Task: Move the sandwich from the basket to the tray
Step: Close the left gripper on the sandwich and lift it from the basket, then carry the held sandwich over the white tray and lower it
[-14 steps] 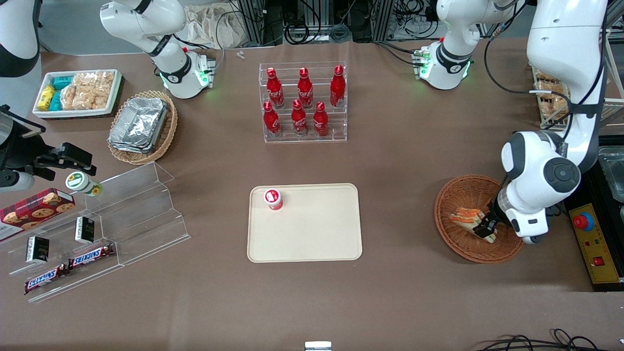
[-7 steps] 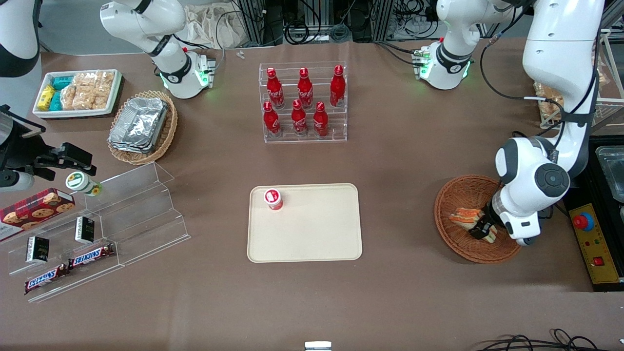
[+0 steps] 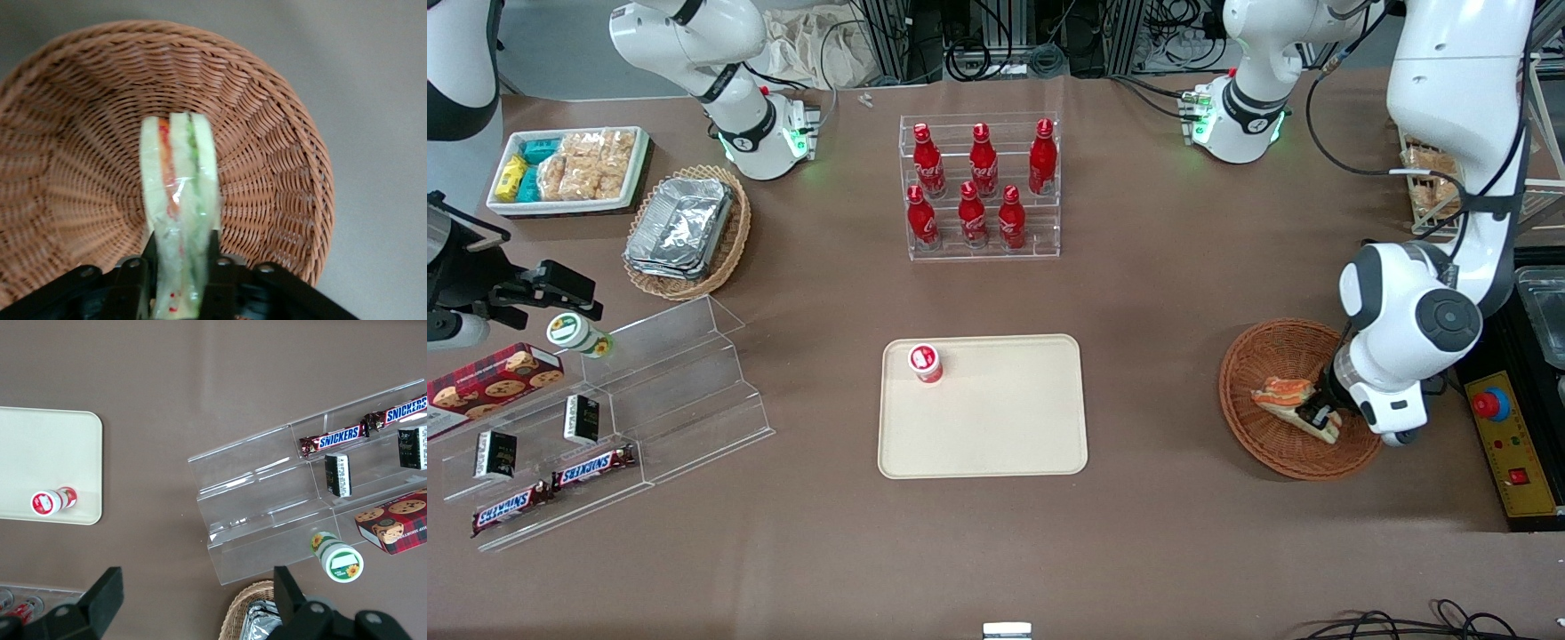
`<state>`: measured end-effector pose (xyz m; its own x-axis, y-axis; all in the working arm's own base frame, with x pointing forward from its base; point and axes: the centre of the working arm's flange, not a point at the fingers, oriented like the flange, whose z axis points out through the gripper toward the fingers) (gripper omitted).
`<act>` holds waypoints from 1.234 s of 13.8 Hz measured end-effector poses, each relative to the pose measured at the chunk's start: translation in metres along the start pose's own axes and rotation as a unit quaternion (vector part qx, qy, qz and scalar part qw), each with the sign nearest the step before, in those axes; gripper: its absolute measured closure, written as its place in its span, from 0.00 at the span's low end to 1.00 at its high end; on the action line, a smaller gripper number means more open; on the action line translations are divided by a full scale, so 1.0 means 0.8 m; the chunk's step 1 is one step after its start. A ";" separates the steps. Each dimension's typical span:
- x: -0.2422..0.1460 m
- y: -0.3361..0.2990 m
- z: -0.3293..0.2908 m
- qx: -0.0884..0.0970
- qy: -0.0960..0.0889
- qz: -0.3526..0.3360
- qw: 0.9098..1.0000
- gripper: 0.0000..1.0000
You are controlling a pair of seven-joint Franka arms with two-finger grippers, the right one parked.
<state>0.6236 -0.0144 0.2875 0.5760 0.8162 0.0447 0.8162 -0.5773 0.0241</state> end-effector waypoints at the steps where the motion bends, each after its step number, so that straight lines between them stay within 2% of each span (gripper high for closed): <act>1: -0.001 -0.002 -0.017 0.007 -0.003 -0.002 1.000 0.82; 5: -0.018 0.001 -0.144 0.039 -0.020 0.001 0.999 0.85; 9: -0.048 0.022 -0.262 0.059 -0.038 0.035 0.997 0.87; 12: -0.089 0.044 -0.304 0.052 -0.050 0.120 0.990 0.87; 15: -0.137 0.066 -0.311 0.040 -0.059 0.216 0.974 0.87; 17: -0.183 0.086 -0.303 0.039 -0.070 0.260 0.962 0.87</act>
<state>0.5847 -0.1793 0.5244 0.9034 0.4157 -0.1051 0.4139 -0.9095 -0.0395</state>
